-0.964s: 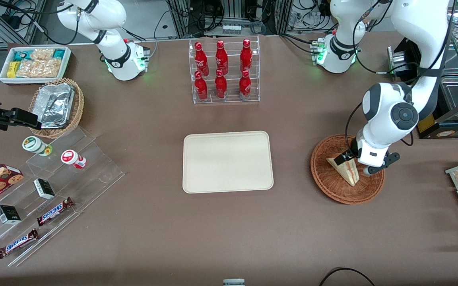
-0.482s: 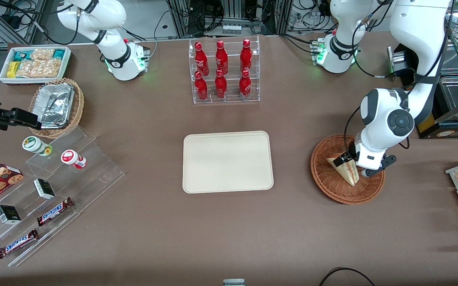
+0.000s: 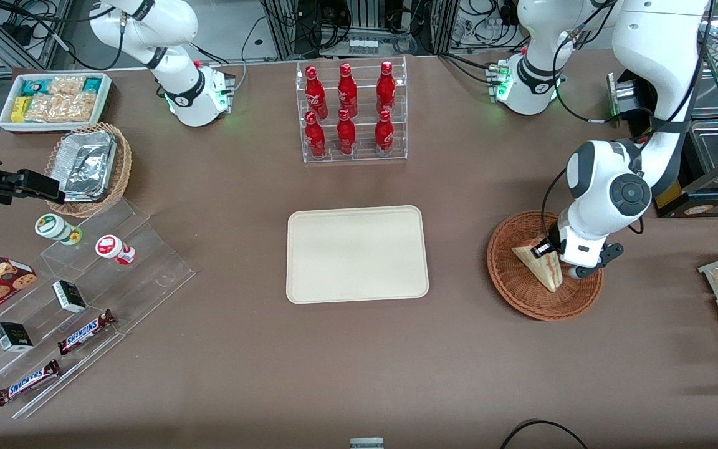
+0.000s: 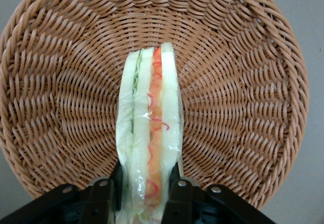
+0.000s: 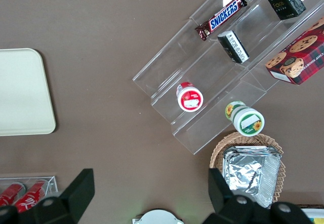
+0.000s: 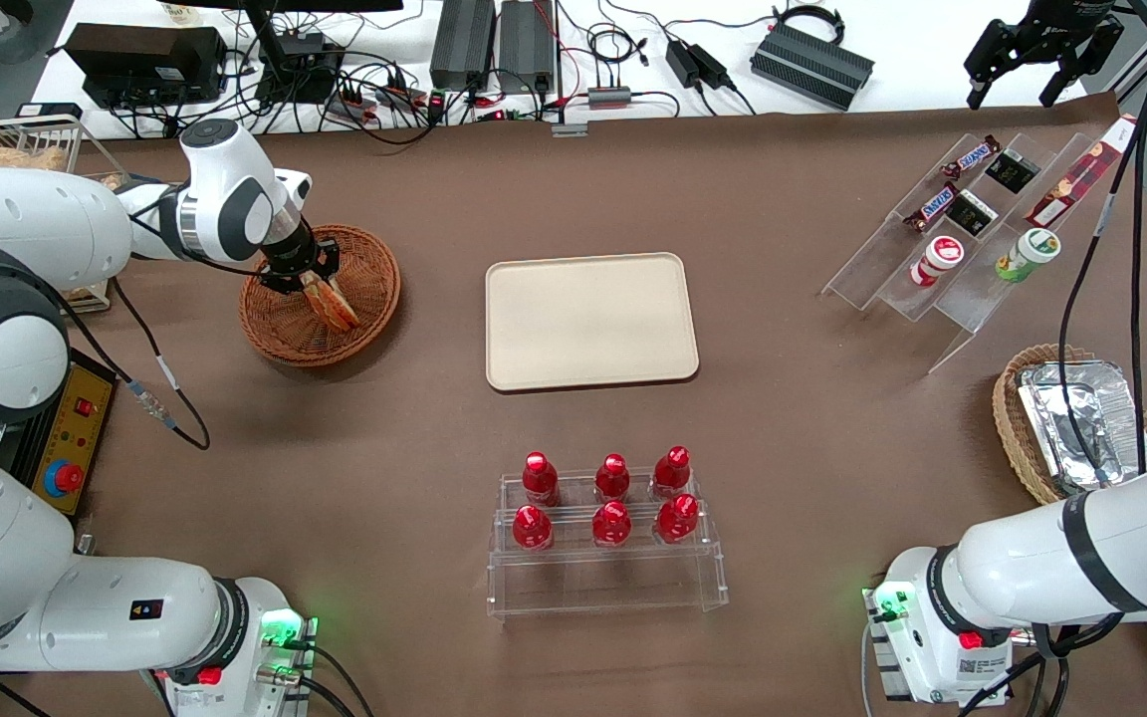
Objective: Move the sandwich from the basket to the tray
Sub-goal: 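Lift the sandwich and carry it with the left gripper over the tray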
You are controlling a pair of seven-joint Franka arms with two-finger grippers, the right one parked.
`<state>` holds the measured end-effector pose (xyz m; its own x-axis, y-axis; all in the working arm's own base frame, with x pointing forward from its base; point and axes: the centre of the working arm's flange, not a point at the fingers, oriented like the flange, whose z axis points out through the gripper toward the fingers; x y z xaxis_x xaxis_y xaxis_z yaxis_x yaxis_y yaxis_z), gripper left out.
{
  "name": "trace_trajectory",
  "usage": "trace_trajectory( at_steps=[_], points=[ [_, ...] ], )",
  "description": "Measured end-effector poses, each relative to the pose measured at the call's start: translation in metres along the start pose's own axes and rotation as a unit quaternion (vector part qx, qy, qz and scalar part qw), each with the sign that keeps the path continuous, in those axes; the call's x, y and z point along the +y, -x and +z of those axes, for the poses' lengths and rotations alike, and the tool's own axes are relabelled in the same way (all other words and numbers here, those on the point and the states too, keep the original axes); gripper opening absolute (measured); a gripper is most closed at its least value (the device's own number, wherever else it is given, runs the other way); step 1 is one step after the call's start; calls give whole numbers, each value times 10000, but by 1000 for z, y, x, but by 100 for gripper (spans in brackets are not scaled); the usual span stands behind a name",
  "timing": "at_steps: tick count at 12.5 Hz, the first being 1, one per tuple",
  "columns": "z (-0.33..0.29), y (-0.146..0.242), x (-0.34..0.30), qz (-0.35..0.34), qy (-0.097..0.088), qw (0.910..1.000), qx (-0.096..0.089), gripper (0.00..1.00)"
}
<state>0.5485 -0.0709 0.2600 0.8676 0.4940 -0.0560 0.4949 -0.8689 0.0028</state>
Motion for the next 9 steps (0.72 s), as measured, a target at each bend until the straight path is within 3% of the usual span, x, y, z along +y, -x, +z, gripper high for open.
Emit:
trace_trajectory(
  at_steps=[3, 6, 9],
  points=[
    [-11, -3, 3, 11, 0, 10000, 5, 26],
    [-39, -3, 18, 126, -142, 9996, -196, 16],
    [-75, 10, 52, 440, -314, 9977, -409, 15]
  ],
)
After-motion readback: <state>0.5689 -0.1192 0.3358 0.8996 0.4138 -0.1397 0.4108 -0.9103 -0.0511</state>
